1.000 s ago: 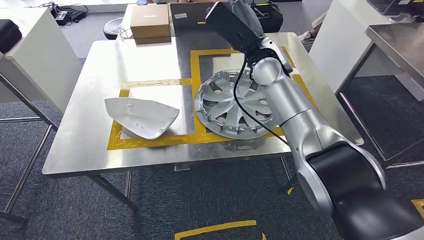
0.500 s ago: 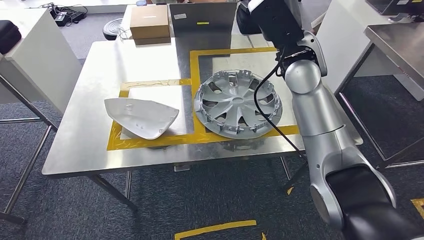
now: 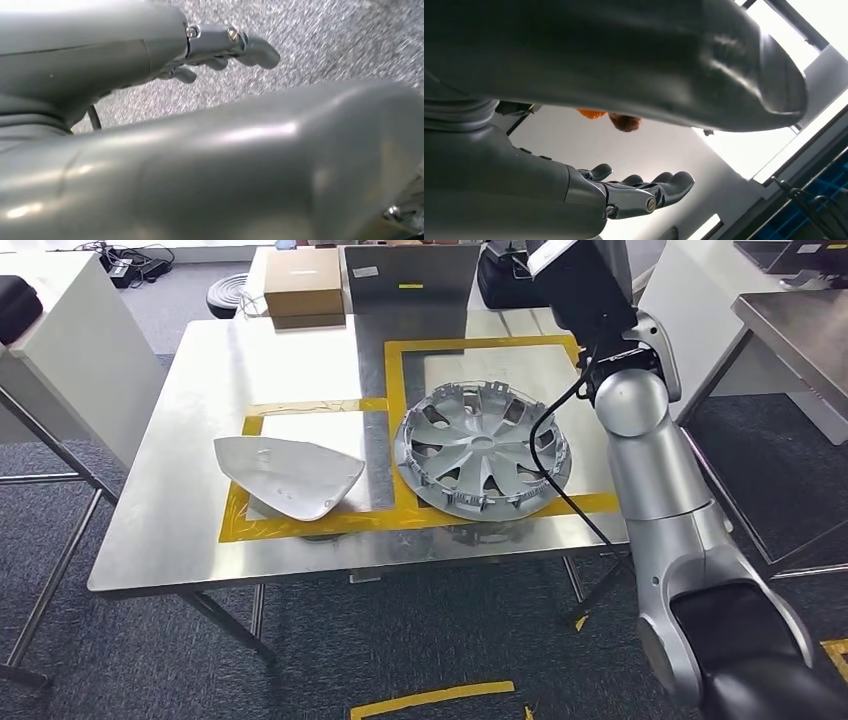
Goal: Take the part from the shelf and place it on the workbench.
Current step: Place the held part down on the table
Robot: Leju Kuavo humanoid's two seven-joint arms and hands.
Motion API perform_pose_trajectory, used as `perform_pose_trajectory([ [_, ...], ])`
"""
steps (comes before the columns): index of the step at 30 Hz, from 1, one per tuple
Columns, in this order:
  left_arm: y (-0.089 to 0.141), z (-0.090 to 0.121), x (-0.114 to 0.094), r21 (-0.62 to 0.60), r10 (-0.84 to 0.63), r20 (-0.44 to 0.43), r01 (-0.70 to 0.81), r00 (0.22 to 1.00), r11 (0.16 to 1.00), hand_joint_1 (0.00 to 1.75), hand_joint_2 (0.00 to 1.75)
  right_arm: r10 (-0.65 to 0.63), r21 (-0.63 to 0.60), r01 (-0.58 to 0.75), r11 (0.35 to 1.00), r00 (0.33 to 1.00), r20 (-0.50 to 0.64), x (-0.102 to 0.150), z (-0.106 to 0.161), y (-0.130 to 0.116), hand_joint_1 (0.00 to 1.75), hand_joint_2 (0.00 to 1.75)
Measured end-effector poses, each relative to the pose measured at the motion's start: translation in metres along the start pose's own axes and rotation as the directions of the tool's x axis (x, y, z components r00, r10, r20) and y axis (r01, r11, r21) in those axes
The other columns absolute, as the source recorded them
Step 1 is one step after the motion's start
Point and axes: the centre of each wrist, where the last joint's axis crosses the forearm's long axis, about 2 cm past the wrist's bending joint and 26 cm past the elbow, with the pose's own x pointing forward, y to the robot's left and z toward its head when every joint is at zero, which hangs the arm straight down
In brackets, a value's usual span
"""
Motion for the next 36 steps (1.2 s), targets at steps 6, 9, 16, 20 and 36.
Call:
perform_pose_trajectory([
  [6,0.001,0.000,0.005,0.001,-0.005,0.007,0.004,1.000,1.000,0.00,0.00,0.008,0.001,-0.008,1.000,1.000,-0.004,-0.003,0.003,-0.004,0.00,0.00],
  [9,0.000,0.000,0.006,0.001,-0.006,0.004,0.006,1.000,1.000,0.00,0.00,0.004,-0.002,-0.004,1.000,1.000,-0.003,-0.004,0.003,-0.007,0.00,0.00],
  [16,0.000,0.000,0.006,0.001,-0.008,0.000,0.008,1.000,1.000,0.00,0.00,-0.005,-0.002,0.005,1.000,1.000,-0.011,-0.006,0.006,-0.005,0.00,0.00],
  [20,0.003,0.000,0.007,0.007,-0.011,0.002,0.011,1.000,1.000,0.00,0.00,-0.002,-0.003,0.002,1.000,1.000,-0.014,-0.007,0.009,-0.005,0.00,0.00],
  [36,0.004,0.000,0.009,0.011,-0.014,0.008,0.014,1.000,1.000,0.00,0.00,0.015,-0.005,-0.015,1.000,1.000,-0.016,-0.011,0.014,-0.010,0.00,0.00],
])
